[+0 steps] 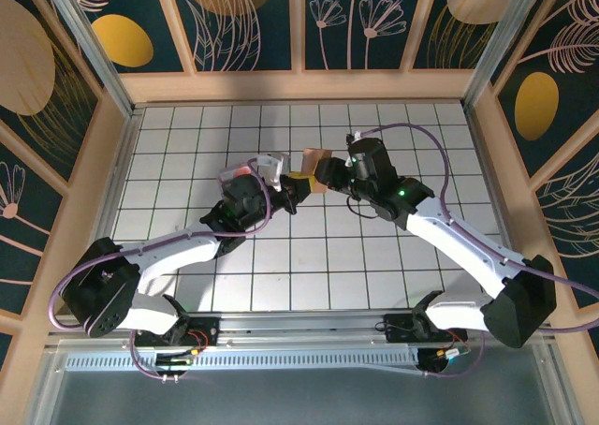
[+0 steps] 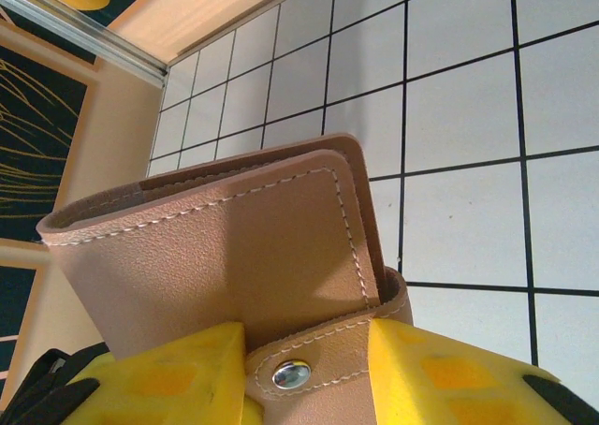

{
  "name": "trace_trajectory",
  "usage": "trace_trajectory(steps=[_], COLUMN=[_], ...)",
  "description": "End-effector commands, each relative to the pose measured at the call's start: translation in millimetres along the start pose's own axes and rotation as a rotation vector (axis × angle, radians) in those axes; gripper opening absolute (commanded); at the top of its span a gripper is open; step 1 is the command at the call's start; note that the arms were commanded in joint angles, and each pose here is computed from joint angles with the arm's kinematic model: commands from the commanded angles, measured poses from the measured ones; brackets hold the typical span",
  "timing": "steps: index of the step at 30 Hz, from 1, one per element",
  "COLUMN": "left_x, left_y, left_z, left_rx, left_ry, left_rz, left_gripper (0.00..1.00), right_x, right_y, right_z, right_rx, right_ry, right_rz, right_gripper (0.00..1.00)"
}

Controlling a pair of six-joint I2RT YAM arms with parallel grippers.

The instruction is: Take the credit cards out of the card holder

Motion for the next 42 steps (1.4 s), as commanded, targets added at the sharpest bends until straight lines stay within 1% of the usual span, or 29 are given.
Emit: trace_trajectory(steps=[1,3,5,7,9,13,18,20,24,28,33,35,42], left_x=[-29,-29,-29,-31,-32,-36,-43,-47,-53,-52,-47,-45,-42], left_y=[53,51,51,52,53,56,57,58,64,70,72,71,68], left_z=[-10,-9,-9,-8,-7,-5,-6,-7,-13,-16,-19,-19,-18], left_rx=[-0.187,-0.182,-0.181,-0.184,-0.181,-0.181,-0.179,-0.179,-0.206,-0.224,-0.238,-0.236,-0.221], left_ry=[-0.117,-0.117,-0.122,-0.132,-0.145,-0.171,-0.21,-0.24,-0.28,-0.257,-0.214,-0.199,-0.181], left_rz=[0.023,0.017,0.011,0.002,-0.006,-0.024,-0.028,-0.023,-0.023,-0.012,-0.005,-0.006,-0.008], left_gripper=[0.0,0.0,0.0,0.0,0.0,0.0,0.0,0.0,0.0,0.0,0.0,0.0,0.0], right_x=[-14,-11,-2,8,14,5,3,-1,-11,-22,-27,-27,-21], right_y=[-3,-1,-4,-8,-12,-12,-12,-13,-13,-11,-5,-4,-2], right_z=[1,1,2,3,3,5,4,6,9,8,3,1,0], right_rx=[-0.008,-0.016,0.008,0.024,0.026,0.008,0.005,0.006,0.016,0.017,-0.009,-0.015,-0.019], right_ry=[-0.06,-0.049,0.0,0.056,0.074,0.013,0.009,-0.009,-0.043,-0.073,-0.099,-0.094,-0.064], right_rz=[-0.033,-0.039,-0.059,-0.088,-0.121,-0.141,-0.154,-0.155,-0.143,-0.121,-0.113,-0.112,-0.105], right_gripper=[0.37,0.36,0.37,0.45,0.51,0.53,0.52,0.5,0.39,0.26,0.14,0.14,0.06])
Point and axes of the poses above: each hand's point on the last joint's axis, 136 mm out from that joint toward the fingers, its own z axis out along the fingers, its own x axis along the line the jaws close on, y = z × x, the point moved 3 cm from there along -z, back along the fingers, and after that the axes turned 8 degrees about z, right-handed, at the moved point
